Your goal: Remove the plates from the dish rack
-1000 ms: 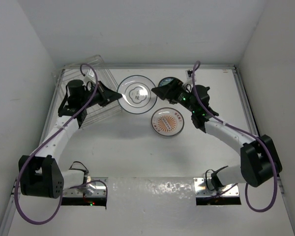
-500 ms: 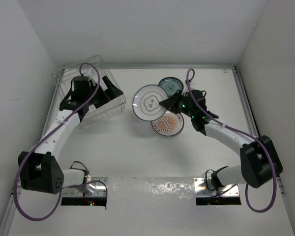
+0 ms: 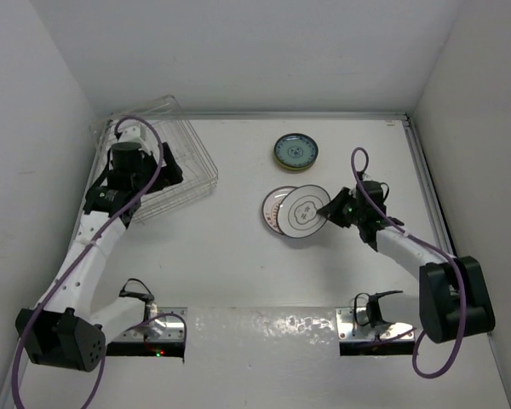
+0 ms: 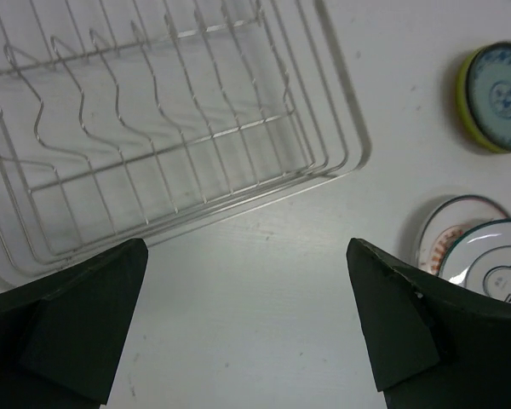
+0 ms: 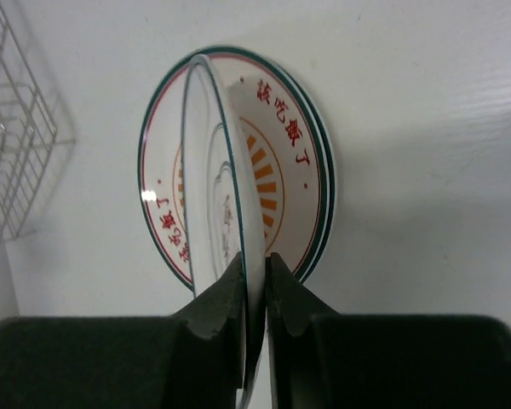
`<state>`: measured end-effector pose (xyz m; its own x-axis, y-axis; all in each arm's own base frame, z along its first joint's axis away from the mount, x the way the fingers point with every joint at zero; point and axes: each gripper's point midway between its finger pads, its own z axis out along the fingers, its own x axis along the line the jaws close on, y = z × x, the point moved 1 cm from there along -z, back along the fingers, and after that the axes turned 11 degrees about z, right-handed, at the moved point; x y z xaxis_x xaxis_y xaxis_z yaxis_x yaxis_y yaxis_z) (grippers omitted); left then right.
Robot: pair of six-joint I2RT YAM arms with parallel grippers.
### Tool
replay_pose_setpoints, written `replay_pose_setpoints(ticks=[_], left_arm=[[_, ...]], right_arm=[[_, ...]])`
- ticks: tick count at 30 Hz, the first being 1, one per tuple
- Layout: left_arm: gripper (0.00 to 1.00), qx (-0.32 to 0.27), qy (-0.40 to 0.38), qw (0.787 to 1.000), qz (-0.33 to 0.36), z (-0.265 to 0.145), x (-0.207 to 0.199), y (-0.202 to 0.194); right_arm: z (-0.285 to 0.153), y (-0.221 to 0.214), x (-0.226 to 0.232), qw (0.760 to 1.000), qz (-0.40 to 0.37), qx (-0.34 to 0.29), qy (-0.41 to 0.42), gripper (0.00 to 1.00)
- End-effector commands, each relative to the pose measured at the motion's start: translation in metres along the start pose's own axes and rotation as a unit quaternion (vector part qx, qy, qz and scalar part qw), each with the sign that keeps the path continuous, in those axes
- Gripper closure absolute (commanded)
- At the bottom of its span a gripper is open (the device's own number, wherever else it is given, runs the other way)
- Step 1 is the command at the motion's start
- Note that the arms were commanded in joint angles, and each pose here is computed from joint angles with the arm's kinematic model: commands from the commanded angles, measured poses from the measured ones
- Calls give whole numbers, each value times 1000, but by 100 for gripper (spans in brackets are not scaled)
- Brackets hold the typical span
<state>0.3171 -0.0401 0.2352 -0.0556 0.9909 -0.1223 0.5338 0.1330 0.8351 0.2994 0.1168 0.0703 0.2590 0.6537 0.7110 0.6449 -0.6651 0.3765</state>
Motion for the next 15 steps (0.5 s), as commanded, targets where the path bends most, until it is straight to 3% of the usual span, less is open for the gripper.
replay_pose_setpoints(ticks=[1,6,8,12,15], left_arm=[[0,26,19,999,28,6,11,-26],[0,43,35,998,32,11,19,-49],[0,40,36,998,31,9,21,-52],[0,37,40,998,30,8,22,-53],[0,38,42,998,31,8,23,-54]], right_arm=[[5,3,22,998,-40,23,48,86],[15,0,22,993,-93,72,13,48],[17,-4,26,988,-121,92,-9,42],[22,-5,30,973,-198,100,-64,11],[26,-5,32,968,-212,108,-82,1]])
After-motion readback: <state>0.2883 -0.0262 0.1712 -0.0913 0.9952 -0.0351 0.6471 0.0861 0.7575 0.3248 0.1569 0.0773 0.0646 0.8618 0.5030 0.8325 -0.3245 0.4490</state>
